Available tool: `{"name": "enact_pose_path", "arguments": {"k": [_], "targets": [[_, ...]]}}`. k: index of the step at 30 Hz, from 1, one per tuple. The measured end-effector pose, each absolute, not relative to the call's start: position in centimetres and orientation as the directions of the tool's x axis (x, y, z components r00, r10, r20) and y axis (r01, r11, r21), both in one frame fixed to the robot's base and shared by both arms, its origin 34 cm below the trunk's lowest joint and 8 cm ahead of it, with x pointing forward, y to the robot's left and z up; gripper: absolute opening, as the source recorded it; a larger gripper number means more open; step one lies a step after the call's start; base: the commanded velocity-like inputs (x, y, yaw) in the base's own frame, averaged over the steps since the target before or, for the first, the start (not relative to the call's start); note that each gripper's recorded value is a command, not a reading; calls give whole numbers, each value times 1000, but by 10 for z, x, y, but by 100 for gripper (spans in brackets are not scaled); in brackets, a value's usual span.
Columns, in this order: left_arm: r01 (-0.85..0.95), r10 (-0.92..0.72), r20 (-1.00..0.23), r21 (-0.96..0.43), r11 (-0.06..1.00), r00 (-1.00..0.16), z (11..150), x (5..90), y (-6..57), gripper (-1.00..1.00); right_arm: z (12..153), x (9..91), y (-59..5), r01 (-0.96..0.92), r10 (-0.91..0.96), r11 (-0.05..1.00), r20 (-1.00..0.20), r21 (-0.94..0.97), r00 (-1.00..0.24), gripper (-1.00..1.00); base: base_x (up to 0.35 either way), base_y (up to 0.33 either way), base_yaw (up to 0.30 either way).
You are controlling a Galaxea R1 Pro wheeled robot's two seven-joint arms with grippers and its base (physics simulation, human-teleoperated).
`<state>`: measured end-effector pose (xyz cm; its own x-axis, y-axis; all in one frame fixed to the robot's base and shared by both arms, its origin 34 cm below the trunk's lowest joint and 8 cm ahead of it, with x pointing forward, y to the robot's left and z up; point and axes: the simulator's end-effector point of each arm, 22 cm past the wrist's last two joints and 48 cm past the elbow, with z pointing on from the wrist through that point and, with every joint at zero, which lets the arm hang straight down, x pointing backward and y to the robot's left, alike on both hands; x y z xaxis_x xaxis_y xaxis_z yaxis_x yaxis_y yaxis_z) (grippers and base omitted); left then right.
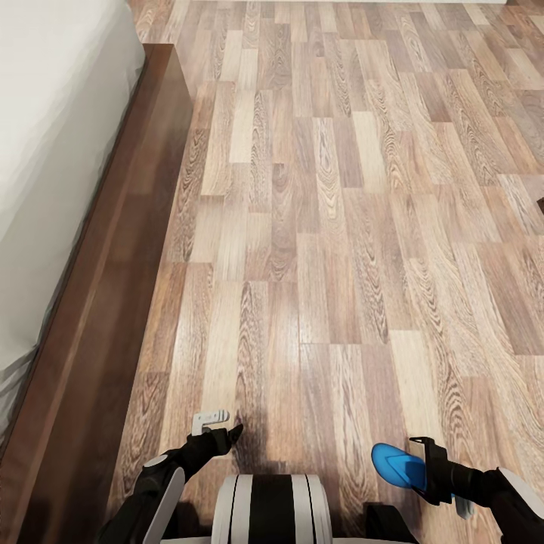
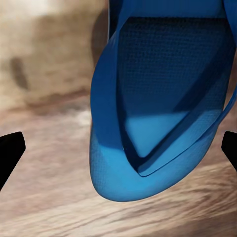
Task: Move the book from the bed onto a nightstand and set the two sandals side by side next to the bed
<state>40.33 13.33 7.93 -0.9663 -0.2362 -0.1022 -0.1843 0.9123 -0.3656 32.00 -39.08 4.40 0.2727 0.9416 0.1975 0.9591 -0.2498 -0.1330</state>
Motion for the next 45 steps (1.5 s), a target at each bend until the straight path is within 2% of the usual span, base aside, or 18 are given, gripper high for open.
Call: {"name": "enact_pose_path", "arguments": {"k": [45], "targets": [[-205, -236, -46, -353, 913, -971, 60, 379, 133, 100, 30, 294, -391, 950, 942, -249, 182, -188, 283, 100, 0, 0, 0]]}}
